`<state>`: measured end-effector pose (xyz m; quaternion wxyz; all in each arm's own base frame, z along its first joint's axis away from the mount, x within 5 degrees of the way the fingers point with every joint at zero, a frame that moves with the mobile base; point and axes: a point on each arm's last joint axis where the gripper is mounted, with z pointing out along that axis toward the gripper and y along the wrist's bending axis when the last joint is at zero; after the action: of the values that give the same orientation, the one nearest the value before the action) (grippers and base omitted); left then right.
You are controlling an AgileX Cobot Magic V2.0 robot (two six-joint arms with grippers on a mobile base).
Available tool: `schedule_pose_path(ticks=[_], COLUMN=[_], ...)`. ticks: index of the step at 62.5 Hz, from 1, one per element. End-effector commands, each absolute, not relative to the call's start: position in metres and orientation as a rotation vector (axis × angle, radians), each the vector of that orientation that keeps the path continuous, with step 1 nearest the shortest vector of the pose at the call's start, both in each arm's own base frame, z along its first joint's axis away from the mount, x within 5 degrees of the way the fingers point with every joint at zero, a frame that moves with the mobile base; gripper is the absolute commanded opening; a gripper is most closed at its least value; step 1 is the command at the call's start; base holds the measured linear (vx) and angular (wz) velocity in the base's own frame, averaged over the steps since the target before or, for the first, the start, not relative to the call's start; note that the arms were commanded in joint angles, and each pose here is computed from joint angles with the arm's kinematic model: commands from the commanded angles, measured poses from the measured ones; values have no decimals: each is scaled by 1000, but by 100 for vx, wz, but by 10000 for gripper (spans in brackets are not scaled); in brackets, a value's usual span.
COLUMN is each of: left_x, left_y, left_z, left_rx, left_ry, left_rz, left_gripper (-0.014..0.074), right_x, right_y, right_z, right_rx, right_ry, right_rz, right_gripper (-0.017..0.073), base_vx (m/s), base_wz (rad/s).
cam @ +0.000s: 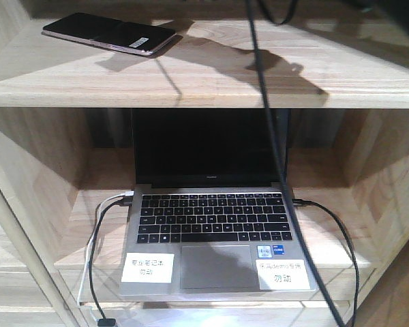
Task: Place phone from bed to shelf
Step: 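Lower the phone flat onto the upper shelf and open the right gripper, then withdraw the open right gripper away from the phone and shelf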
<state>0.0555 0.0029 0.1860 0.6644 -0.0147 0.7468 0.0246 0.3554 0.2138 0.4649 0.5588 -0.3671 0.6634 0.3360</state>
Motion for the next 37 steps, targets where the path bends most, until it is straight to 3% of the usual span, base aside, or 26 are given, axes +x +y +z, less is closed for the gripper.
schedule_pose_path(ticks=[1,22,37], left_x=[56,56,56], left_y=[3,3,3], left_z=[191,191,191], left_rx=[-39,-39,-39], left_ry=[1613,1613,1613], left_rz=[50,50,50], left_gripper=[1,1,1], right_x=[329,295,266], right_y=[199,183,162], right_z=[508,530,508], right_rx=[-809,-802,-720], right_ry=[1453,1417,1484], right_rz=[775,752,693], right_gripper=[-13,-5,-5], base_vx=[0,0,0], base_wz=[0,0,0])
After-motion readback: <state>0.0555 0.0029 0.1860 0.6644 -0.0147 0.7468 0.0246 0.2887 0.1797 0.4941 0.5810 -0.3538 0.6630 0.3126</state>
